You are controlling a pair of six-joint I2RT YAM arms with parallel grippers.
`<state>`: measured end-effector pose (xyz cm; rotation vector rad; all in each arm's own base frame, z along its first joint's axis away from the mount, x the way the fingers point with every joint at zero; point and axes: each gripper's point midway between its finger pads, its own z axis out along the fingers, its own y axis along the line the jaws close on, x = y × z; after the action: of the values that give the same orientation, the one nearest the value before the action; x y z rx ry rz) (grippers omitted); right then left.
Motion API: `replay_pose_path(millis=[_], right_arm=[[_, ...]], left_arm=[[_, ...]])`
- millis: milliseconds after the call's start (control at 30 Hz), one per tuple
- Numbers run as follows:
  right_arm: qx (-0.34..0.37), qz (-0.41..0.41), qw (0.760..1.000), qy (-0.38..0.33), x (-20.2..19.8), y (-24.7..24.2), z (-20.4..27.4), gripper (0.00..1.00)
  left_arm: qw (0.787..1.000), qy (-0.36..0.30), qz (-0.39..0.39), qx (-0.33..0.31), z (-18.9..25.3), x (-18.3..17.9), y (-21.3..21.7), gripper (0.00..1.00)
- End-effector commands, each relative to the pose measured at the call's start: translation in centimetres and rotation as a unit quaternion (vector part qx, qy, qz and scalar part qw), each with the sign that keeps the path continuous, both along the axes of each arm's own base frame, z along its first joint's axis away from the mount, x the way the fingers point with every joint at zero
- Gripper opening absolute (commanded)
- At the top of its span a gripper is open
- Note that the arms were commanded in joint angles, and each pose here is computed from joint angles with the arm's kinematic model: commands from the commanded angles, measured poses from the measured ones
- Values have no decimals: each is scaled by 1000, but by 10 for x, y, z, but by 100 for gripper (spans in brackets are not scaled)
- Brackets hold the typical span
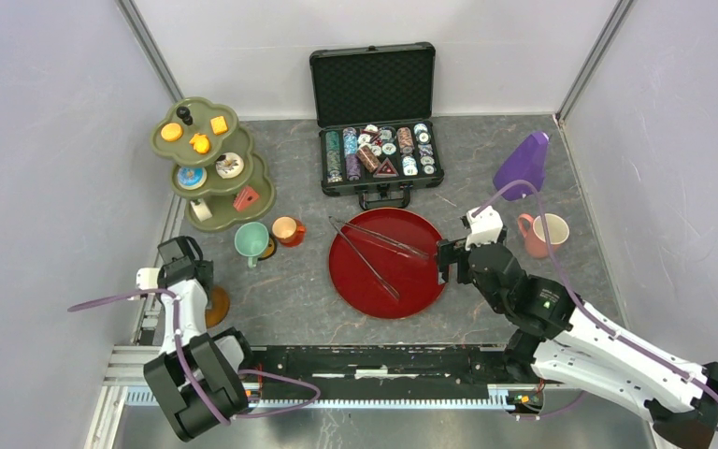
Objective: Serve the afternoon tea
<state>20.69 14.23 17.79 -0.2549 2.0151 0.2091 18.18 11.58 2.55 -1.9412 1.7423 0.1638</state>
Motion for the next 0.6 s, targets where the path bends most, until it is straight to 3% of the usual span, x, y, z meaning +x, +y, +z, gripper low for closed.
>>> replay_pose_path(millis=[0,200,567], right_arm=[[29,-5,1000,-11,1,2,15,98],[33,4,999,-7,1,9,14,98],[39,-2,999,-3,-3,3,7,99]], left_arm=[[994,-104,-41,-15,0,43,-7,68],[986,-141,-65,-58,-4,67,-20,60],[978,-183,-86,-53,9,93,-16,55]])
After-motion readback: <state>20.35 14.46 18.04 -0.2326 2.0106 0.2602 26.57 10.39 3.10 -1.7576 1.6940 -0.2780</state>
